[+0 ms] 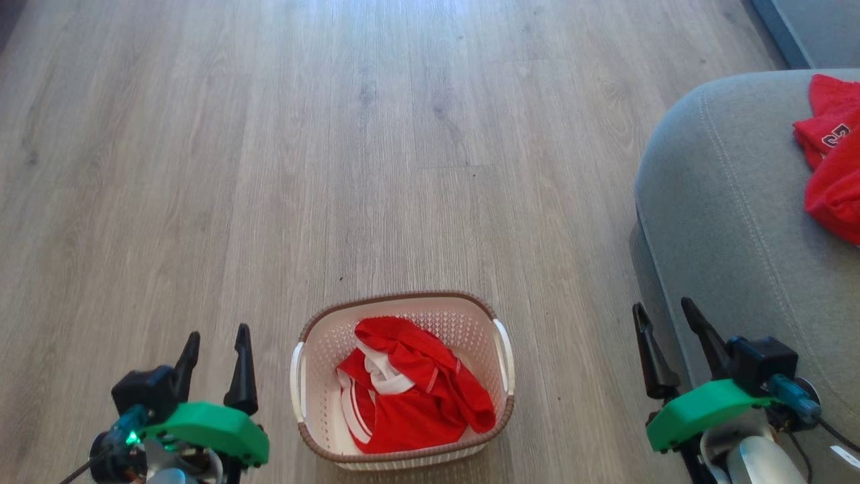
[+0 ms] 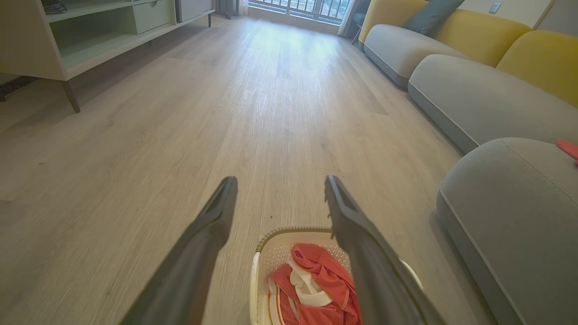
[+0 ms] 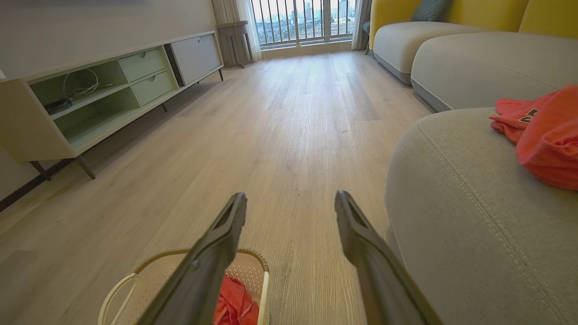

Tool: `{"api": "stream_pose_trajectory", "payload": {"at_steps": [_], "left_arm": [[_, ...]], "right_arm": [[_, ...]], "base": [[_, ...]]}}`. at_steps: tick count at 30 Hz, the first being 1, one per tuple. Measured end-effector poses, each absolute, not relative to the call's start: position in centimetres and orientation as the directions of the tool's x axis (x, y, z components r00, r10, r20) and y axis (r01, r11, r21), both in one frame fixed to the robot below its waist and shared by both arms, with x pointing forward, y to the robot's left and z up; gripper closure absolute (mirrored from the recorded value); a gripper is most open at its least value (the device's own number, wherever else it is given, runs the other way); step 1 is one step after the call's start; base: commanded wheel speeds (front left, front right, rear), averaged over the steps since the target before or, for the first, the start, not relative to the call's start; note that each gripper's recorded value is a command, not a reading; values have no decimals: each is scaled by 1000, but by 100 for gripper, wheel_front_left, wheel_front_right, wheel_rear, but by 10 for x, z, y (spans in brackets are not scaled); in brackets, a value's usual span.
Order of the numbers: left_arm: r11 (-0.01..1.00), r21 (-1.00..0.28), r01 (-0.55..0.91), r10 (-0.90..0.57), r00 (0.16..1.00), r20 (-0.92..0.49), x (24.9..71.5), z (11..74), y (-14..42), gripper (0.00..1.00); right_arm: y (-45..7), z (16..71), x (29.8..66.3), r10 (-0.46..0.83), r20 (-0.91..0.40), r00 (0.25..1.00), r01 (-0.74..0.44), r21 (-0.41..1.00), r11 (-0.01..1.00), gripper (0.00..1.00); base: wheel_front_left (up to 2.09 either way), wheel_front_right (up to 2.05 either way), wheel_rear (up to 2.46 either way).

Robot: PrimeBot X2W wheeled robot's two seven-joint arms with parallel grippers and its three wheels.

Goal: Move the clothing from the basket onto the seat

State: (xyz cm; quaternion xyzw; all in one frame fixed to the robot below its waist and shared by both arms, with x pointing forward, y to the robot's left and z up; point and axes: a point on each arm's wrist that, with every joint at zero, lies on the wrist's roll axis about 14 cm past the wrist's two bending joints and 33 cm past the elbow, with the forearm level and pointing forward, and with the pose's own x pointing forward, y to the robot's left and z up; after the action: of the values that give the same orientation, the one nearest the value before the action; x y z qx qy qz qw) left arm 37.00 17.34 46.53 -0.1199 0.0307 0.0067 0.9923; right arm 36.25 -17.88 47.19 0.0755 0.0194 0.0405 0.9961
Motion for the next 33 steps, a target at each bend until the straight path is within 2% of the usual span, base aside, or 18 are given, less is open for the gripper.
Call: {"api": "stream_pose_trajectory", "payload": {"at_steps": [33], "left_arm": [[970,-240,21,-44,995,-90,378,455,158,0]], "right_arm": [[-198,468,361,27,-44,999,-21,144,989,0]], "base": [[0,0,0]]}}
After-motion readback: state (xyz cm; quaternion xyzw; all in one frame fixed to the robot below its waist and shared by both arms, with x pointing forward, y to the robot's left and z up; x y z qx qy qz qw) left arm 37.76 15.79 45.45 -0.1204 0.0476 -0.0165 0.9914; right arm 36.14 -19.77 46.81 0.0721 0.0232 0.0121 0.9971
